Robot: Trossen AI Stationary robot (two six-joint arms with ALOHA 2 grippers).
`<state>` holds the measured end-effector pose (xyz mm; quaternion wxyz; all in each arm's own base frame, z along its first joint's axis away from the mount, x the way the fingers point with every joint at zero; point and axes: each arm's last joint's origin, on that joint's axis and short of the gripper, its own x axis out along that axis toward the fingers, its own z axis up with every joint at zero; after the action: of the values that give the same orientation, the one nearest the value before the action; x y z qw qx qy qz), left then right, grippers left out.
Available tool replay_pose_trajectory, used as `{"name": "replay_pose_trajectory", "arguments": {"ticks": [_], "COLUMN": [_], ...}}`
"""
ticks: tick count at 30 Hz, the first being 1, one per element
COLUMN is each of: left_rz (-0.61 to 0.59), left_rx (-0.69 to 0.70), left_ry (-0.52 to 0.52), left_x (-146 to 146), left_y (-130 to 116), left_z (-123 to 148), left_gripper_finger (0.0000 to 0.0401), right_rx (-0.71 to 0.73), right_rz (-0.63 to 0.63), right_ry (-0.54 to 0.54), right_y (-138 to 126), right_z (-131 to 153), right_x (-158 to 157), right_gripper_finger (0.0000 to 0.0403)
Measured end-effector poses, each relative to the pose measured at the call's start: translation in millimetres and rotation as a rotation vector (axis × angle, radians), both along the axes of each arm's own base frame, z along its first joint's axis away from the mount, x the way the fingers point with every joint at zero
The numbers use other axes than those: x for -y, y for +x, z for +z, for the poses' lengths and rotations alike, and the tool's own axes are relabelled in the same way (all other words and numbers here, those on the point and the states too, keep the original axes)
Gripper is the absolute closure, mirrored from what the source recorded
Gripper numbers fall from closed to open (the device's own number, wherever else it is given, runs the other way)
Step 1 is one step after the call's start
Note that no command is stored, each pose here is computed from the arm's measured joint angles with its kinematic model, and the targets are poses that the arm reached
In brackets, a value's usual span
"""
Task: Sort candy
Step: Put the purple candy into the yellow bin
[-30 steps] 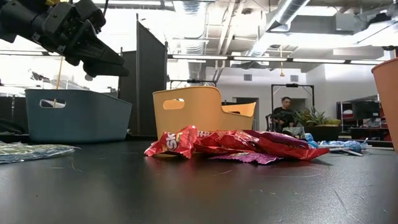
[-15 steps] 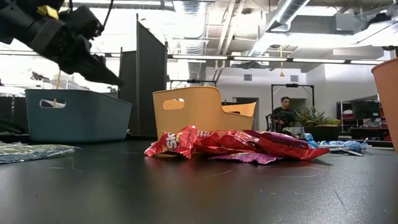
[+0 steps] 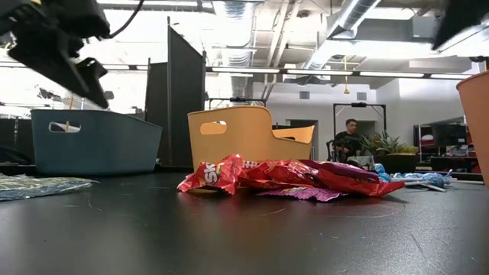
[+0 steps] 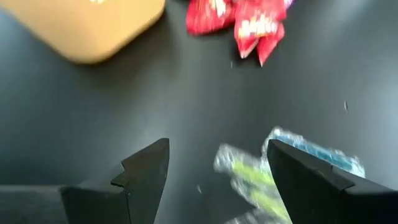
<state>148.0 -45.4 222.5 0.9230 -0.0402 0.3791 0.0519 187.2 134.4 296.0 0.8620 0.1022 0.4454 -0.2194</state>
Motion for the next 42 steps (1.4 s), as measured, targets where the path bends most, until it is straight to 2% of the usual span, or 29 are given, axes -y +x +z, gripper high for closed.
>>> {"name": "replay_pose_trajectory", "arguments": {"ticks": [5, 10, 16, 21, 26, 29, 36, 42], "left_rz": [0.076, 0.168, 0.157, 0.15, 0.147, 0.149, 0.166, 0.146], "left_rx": [-0.085, -0.087, -0.08, -0.075, -0.066, -0.058, -0.042, -0.007], "left_ry": [-0.078, -0.112, -0.128, -0.106, -0.078, -0.059, -0.033, -0.018], "left_x": [5.1, 7.4, 12.0, 11.7, 11.2, 10.7, 9.8, 10.8], "left_y": [-9.9, -14.3, -15.9, -15.7, -15.5, -15.3, -15.1, -12.3], "left_z": [-12.7, -21.4, -22.0, -21.8, -21.6, -21.4, -21.0, -18.7], "left_gripper_finger": [0.0134, 0.0134, 0.0134, 0.0134, 0.0134, 0.0134, 0.0134, 0.0134], "right_rx": [0.074, -0.017, -0.233, -0.269, -0.292, -0.307, -0.298, -0.207], "right_rz": [0.12, 0.222, 0.313, 0.385, 0.392, 0.376, 0.386, 0.405], "right_ry": [-0.049, -0.084, 0.025, 0.129, 0.17, 0.178, 0.174, 0.175], "right_y": [45.4, 88.2, 121.9, 142.4, 150.6, 151.7, 149.9, 143.0], "right_z": [0.1, -27.4, -81.4, -113.6, -130.8, -135.2, -129.0, -99.6], "right_x": [18.1, 33.0, 43.2, 43.0, 44.9, 47.5, 48.9, 50.0], "right_gripper_finger": [0.0134, 0.0134, 0.0151, 0.018, 0.0207, 0.0239, 0.0382, 0.0395]}}
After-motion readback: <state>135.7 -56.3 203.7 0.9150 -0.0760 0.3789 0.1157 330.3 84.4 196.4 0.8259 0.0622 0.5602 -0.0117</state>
